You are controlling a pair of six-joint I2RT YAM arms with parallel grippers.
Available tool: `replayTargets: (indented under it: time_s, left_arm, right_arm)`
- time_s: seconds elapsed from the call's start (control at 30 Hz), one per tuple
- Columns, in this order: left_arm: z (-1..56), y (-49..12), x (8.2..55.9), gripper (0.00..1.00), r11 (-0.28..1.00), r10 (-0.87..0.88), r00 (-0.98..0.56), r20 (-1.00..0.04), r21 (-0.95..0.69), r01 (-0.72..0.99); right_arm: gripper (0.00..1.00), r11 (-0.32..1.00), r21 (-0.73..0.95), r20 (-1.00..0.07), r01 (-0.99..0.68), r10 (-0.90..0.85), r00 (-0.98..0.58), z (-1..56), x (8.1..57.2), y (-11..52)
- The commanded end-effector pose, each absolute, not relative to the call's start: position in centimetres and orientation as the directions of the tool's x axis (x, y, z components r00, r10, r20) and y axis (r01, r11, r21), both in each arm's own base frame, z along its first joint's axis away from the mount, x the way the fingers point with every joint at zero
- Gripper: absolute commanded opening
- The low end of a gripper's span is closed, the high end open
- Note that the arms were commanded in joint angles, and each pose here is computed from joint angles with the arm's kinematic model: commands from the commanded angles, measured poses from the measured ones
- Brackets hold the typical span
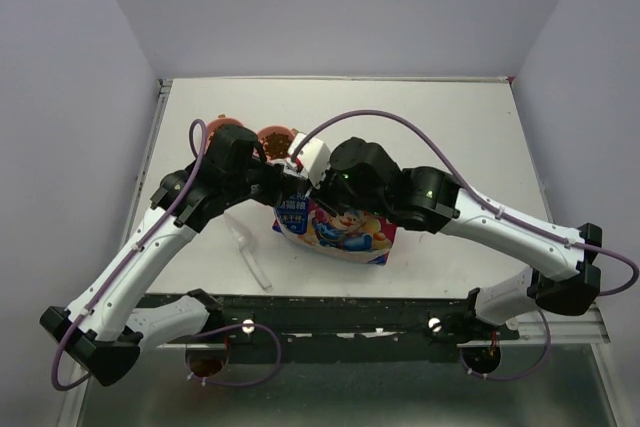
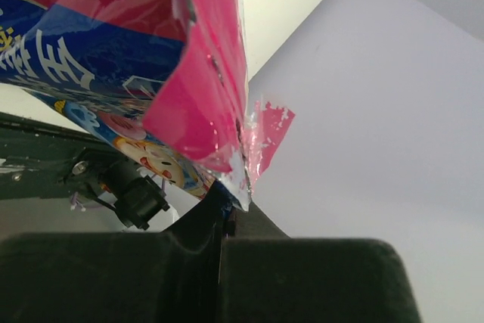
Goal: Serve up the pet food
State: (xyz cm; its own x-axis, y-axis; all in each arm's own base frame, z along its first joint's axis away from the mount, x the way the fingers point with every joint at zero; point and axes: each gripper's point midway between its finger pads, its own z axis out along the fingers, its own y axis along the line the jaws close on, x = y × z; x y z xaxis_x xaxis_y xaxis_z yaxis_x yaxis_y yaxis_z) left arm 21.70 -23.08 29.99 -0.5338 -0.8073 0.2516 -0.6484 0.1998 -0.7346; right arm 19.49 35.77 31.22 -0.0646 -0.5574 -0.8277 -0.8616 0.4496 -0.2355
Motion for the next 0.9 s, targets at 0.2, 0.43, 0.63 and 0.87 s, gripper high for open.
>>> replayTargets:
  time_s: [0.2,0.43,0.63,0.87]
  left_arm:
    - [31.5,-22.4,21.3,0.0,0.198,-0.801,-0.525,0.287,-0.702,-0.685]
    - [31.3,-21.2,22.3,0.5,0.211,-0.83,-0.523,0.197,-0.756,-0.62]
    - [30.3,-20.4,23.2,0.61,0.235,-0.844,-0.518,0.139,-0.773,-0.589]
    - [29.2,-20.0,24.7,0.39,0.251,-0.857,-0.508,0.091,-0.786,-0.564]
  right_arm:
    - [0.0,0.417,-0.509,-0.719,-0.753,-0.687,0.105,30.2,21.4,36.2]
    - [0.0,0.426,-0.387,-0.795,-0.818,-0.603,0.062,31.4,19.4,36.8]
    - [0.0,0.439,-0.349,-0.816,-0.828,-0.577,0.038,31.7,19.2,37.1]
    - [0.0,0.455,-0.329,-0.833,-0.828,-0.553,0.027,32.6,19.1,37.3]
